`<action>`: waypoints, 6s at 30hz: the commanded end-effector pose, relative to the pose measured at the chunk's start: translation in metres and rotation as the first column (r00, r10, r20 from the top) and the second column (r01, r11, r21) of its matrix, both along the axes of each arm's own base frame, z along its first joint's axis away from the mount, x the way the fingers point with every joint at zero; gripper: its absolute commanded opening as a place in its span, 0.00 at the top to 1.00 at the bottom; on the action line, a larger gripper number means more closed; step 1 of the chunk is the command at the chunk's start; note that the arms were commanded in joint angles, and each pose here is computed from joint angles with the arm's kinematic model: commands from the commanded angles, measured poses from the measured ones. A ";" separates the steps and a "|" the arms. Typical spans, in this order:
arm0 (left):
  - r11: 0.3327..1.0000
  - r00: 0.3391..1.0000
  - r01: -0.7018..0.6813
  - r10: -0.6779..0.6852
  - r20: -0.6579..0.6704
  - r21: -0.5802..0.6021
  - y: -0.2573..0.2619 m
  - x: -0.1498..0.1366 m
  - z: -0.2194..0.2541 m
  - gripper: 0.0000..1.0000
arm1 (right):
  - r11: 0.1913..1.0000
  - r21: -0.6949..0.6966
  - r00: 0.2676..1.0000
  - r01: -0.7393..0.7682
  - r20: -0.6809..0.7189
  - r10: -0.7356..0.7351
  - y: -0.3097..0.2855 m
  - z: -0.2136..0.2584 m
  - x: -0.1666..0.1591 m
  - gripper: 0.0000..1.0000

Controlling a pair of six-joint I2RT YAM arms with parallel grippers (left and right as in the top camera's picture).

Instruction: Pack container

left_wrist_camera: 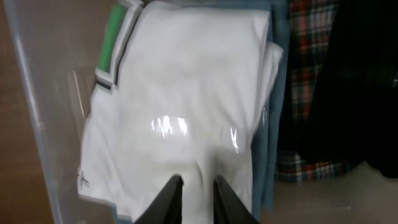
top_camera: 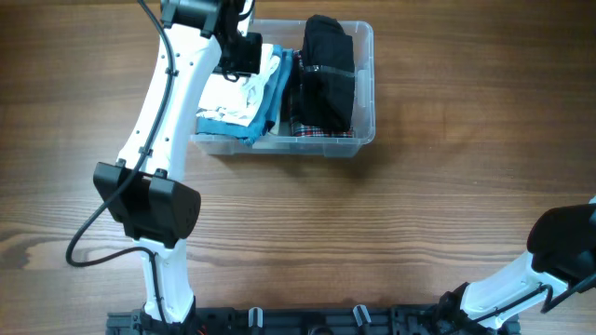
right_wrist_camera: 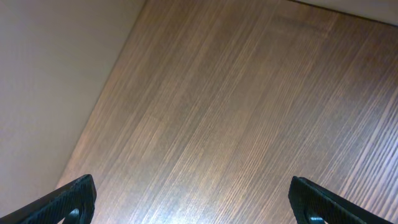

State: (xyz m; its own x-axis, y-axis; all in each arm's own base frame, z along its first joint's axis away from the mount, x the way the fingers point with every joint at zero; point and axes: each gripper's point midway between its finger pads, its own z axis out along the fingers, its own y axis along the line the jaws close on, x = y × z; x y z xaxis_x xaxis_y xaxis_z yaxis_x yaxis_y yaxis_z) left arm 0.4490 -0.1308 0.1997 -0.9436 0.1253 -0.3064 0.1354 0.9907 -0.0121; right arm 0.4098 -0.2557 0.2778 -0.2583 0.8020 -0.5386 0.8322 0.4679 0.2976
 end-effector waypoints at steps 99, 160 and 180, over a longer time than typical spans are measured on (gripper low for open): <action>0.912 0.419 0.062 0.346 0.840 -0.406 0.107 -0.206 -0.039 0.00 | 1.000 -0.001 1.000 -0.019 -0.011 0.019 0.001 -0.005 0.003 0.00; 0.912 0.419 0.062 0.346 0.840 -0.406 0.107 -0.206 -0.039 0.00 | 0.298 -0.860 0.351 -0.414 0.151 0.924 0.284 -0.101 -0.165 0.00; 0.912 0.419 0.062 0.346 0.840 -0.406 0.107 -0.206 -0.039 0.00 | 0.299 -0.860 0.351 -0.414 0.152 0.924 0.284 -0.101 -0.165 0.00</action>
